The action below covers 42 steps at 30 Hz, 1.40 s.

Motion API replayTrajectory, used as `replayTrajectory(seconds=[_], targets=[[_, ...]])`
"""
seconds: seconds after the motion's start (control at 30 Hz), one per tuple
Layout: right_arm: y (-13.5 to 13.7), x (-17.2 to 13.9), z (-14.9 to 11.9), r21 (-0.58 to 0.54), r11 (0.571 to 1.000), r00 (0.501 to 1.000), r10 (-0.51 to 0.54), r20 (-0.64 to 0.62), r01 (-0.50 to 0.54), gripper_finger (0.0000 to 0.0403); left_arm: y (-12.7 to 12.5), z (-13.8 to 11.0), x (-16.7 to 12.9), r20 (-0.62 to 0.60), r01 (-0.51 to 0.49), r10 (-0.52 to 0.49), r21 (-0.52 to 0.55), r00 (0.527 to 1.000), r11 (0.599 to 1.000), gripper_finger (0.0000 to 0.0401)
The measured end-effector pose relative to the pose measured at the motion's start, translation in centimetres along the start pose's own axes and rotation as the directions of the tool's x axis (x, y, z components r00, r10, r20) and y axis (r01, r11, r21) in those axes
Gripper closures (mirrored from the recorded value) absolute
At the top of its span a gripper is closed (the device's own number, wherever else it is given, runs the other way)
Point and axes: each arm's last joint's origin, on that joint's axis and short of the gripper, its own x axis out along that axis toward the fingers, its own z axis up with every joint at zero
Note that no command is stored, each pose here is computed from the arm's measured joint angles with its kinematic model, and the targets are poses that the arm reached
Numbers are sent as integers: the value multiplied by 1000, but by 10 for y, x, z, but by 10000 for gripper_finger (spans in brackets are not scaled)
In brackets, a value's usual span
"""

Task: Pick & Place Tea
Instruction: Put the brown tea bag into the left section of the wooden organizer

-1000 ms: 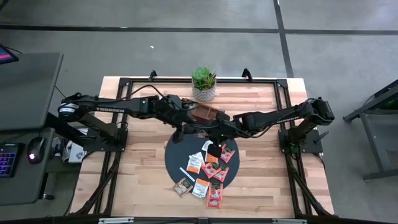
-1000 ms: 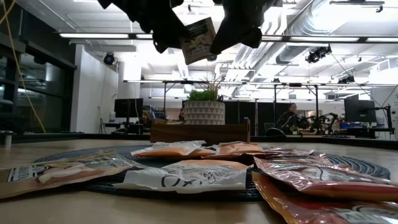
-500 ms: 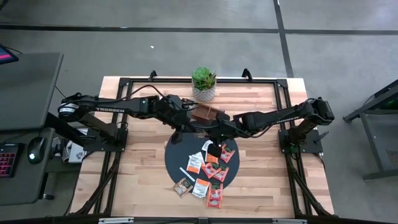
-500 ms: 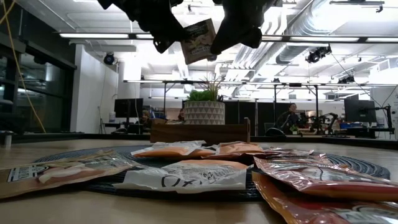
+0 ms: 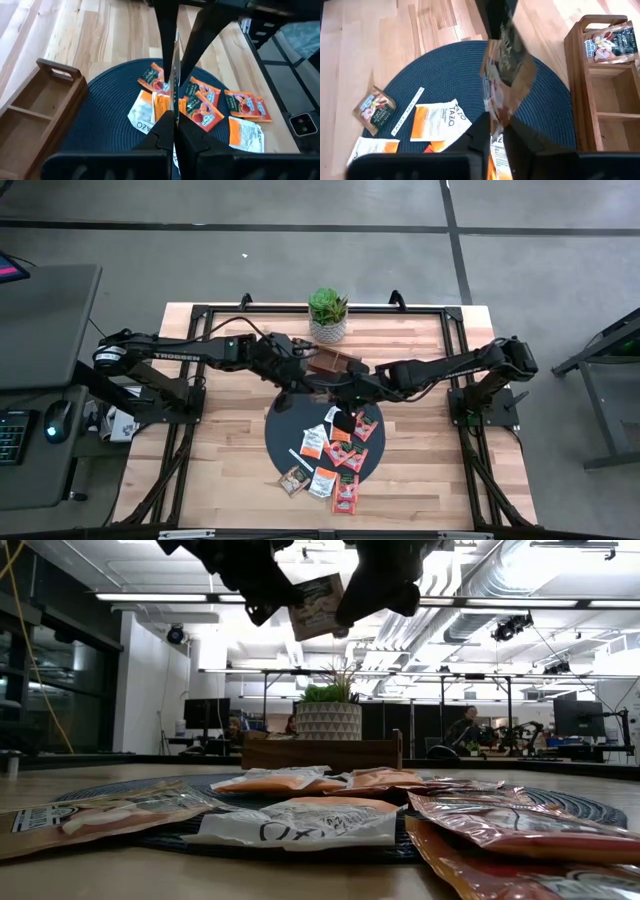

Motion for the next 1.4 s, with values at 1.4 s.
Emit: replayTrajectory(seconds=[1.4], targets=[[11, -86, -19, 256, 958, 987, -151, 55, 133, 191, 171, -30, -12, -346, -143, 185, 144, 920, 979, 401]])
